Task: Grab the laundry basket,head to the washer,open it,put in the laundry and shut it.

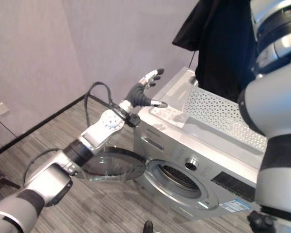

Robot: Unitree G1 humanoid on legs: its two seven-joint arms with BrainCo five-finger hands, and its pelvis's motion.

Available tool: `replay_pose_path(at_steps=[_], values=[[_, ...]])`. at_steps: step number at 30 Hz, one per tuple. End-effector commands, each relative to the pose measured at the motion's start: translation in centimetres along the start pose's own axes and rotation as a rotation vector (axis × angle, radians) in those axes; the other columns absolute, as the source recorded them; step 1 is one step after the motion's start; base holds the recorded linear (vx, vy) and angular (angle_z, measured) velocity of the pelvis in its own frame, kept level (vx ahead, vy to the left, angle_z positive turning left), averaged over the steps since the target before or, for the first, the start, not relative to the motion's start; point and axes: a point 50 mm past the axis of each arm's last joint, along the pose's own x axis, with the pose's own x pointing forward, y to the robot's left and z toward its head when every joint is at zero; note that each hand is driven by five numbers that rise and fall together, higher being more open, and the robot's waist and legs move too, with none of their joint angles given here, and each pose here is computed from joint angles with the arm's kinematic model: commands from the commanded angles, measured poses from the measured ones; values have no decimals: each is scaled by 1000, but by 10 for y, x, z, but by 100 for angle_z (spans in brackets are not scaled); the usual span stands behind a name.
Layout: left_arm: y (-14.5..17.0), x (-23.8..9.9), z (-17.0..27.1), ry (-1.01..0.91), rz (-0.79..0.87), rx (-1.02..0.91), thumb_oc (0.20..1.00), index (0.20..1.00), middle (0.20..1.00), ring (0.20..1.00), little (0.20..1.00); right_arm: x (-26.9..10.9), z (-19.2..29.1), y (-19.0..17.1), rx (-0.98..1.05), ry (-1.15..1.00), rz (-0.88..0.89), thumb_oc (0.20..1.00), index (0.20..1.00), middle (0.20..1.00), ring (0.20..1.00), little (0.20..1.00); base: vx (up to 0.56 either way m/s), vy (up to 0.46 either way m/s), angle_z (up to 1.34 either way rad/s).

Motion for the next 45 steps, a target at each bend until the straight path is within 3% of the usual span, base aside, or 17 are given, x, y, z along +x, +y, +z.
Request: replay_pose_path(at_steps=[1,10,21,29,34,45], values=[[0,26,26,-49,32,51,1000,1000,1000,1000,1000,16,45,-85,84,-103,-267,200,200,200,200,200,30,-13,1],[-17,48,23,35,38,216,1000,1000,1000,1000,1000,12,70,-82,168,-157,-269,200,200,200,200,200,2,-5,-1],[-14,51,24,31,51,294,1000,1000,1000,1000,1000,13,64,-78,179,-143,-249,200,200,200,200,200,3,-6,-2],[-19,65,48,20,136,197,1000,1000,1000,1000,1000,9,64,-51,177,-130,-175,200,200,200,200,200,0,0,0],[-21,74,70,15,187,20,1000,1000,1000,1000,1000,4,68,-30,172,-133,-99,200,200,200,200,200,6,-5,-5],[-37,79,88,-4,150,-93,1000,1000,1000,1000,1000,4,69,-29,154,-143,-85,200,200,200,200,200,5,1,2]])
